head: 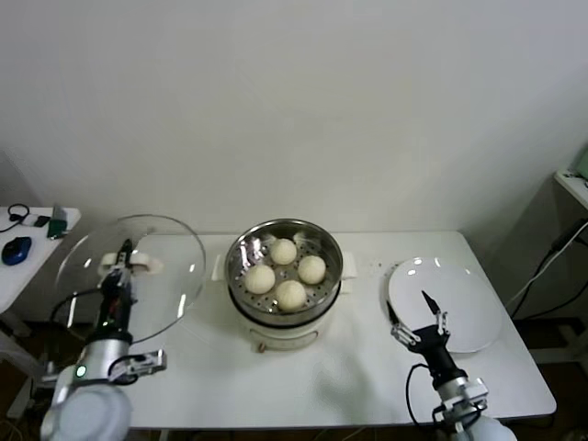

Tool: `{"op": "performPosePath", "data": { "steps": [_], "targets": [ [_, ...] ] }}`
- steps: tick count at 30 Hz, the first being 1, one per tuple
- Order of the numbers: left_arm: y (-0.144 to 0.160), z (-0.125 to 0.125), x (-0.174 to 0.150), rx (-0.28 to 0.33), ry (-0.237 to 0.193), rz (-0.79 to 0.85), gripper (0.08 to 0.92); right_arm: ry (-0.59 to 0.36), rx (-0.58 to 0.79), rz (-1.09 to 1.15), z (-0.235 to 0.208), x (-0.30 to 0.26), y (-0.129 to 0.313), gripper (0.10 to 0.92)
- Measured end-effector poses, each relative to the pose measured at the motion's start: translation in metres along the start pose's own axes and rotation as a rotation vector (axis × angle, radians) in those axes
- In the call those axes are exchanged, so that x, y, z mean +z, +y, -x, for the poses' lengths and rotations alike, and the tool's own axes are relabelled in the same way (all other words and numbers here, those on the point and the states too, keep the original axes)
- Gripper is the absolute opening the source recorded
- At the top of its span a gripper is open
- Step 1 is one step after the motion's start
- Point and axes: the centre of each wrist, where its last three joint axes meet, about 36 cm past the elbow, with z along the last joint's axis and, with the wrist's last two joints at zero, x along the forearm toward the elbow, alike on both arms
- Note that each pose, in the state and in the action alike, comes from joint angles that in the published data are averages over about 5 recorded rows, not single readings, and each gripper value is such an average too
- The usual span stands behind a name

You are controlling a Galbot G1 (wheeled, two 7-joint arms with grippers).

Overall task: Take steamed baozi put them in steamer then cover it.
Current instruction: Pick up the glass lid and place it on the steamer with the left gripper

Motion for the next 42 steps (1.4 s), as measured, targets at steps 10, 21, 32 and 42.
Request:
{"op": "performPosePath", "data": {
  "steps": [10,21,32,42],
  "targets": [
    [0.028,0.032,-0.082,0.02,-0.096,-0.099,0.151,0.002,0.025,-0.01,0.005,0.004,-0.005,0.823],
    [0.03,0.043,-0.163,0.097,-0.206,-0.162,0.151,0.004,0.06,-0.018,0.0,0.006,-0.009,0.823],
    [0.017,0.053,-0.213,0.149,-0.246,-0.177,0.151,0.012,0.103,-0.018,-0.01,0.009,-0.012,0.823],
    [0.001,0.059,-0.244,0.198,-0.238,-0.192,0.151,0.012,0.132,-0.027,-0.013,0.009,-0.02,0.823]
  ]
}}
